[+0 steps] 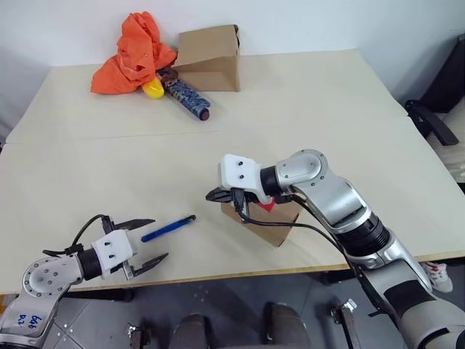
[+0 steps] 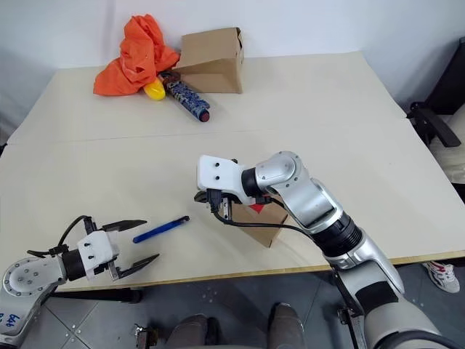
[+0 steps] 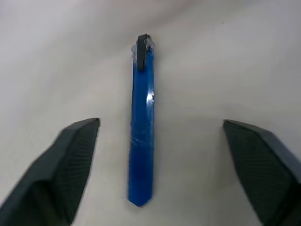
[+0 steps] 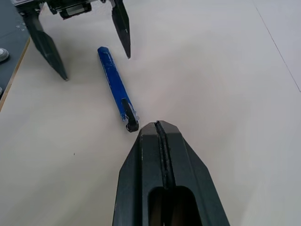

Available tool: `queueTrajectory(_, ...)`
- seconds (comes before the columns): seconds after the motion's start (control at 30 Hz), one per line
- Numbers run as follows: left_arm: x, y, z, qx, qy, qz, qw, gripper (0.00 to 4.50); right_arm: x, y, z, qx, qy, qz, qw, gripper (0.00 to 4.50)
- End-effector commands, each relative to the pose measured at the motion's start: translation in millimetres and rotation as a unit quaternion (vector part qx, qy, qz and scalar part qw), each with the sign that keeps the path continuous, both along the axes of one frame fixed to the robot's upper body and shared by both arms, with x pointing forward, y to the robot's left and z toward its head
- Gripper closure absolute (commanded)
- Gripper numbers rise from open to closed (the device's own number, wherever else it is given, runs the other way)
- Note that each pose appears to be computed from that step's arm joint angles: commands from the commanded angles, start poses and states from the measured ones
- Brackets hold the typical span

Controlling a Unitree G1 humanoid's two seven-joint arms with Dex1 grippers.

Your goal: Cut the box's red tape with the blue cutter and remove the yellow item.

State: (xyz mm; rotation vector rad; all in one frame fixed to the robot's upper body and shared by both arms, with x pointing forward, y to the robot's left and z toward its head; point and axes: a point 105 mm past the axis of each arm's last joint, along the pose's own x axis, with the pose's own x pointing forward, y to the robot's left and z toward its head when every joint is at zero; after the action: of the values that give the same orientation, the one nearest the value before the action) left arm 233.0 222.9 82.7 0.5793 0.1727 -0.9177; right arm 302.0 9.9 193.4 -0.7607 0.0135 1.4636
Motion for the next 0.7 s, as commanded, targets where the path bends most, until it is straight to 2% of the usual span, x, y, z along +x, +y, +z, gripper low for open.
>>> queueTrajectory(0.03,-33,-8,-44,-0.013,0.148,-0.022,0.989,0.01,-4,4,8,0.008,-0.015,0.015,1.000,4.50)
queueTrajectory(0.3,-49,-11,-41,-0.064,0.233,-0.010,0.970,0.01,-4,3,8,0.006,-0.017,0.014,1.000,4.50)
queueTrajectory(0.47,-35,-2,-25,-0.112,0.231,0.039,0.966,0.01,-4,3,8,0.006,-0.017,0.014,1.000,4.50)
queueTrajectory(0.57,-17,12,-9,-0.131,0.206,0.071,0.967,0.01,-3,3,9,0.007,-0.018,0.014,1.000,4.50)
queueTrajectory(0.7,-10,22,-5,-0.127,0.202,0.081,0.968,0.01,-2,4,9,0.008,-0.019,0.014,1.000,4.50)
